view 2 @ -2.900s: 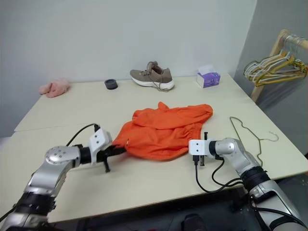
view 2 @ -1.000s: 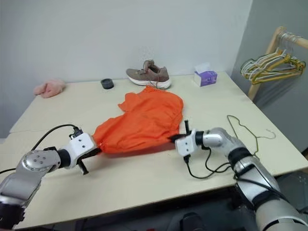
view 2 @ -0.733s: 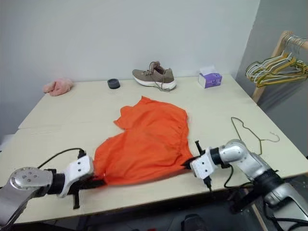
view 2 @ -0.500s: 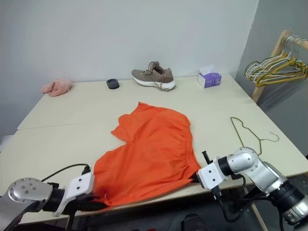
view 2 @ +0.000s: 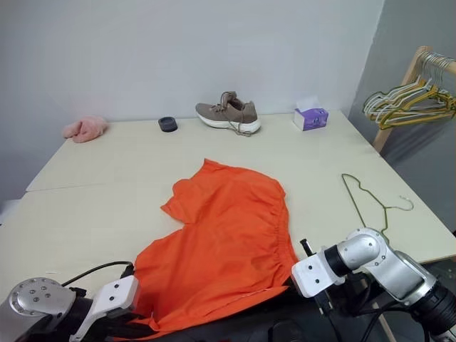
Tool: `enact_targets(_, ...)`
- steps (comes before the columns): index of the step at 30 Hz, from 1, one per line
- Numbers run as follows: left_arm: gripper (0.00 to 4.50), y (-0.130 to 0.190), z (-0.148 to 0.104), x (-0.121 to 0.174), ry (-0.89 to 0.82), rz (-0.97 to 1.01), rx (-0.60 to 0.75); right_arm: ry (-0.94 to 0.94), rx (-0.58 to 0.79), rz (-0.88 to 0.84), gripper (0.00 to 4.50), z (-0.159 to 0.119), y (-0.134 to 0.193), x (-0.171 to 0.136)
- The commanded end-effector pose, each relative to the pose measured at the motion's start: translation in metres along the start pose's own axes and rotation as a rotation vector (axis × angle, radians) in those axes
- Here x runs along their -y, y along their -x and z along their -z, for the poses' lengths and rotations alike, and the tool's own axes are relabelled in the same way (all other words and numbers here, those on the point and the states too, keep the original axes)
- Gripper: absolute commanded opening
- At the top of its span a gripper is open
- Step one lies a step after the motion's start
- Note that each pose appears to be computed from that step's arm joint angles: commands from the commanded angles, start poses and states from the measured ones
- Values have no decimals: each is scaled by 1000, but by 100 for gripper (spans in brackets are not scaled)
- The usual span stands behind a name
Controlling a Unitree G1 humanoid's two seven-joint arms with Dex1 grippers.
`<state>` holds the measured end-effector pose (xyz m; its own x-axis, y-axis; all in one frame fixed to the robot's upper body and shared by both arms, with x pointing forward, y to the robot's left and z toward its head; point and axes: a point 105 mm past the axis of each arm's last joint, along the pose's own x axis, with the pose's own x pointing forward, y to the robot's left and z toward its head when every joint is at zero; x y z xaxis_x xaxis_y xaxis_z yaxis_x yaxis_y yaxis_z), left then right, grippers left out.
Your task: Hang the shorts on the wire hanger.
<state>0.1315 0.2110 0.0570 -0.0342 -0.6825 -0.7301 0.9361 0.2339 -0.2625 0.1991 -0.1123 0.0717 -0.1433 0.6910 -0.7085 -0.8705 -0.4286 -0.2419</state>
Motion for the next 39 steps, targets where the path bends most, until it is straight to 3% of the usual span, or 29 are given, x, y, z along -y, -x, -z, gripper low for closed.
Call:
enact_targets(1, 89, 7, -9, -3, -14, -31, 23, 22, -5, 2, 95, -6, 6, 3)
enact_targets(8, 304, 9, -21, 0, 17, -17, 98, -56, 65, 11, 337, -18, 14, 7)
enact_targets(11, 394, 13, -35, -7, 22, -50, 180, -138, 127, 122, 438, -23, 25, 23)
enact_targets(12, 427, 14, -40, -9, 17, -62, 206, -169, 149, 176, 450, -24, 29, 31)
enact_targets(13, 448, 15, -48, -14, -3, -89, 247, -205, 175, 253, 450, -24, 36, 41)
enact_targets(16, 448, 18, -70, -26, -60, -160, 360, -300, 244, 468, 450, -21, 57, 65)
enact_targets(20, 448, 25, -114, -56, -145, -303, 532, -544, 312, 912, 450, 12, 104, 93)
enact_targets(22, 448, 25, -133, -66, -164, -315, 586, -665, 318, 1129, 450, 37, 125, 95)
enact_targets(27, 448, 13, -157, -66, -238, -201, 591, -914, 141, 1548, 450, 102, 152, 67)
enact_targets(31, 448, 6, -163, -63, -357, -135, 511, -1018, -13, 1674, 450, 130, 159, 42)
enact_targets(39, 448, 8, -182, -62, -488, -113, 493, -1211, -130, 1666, 450, 167, 152, 15)
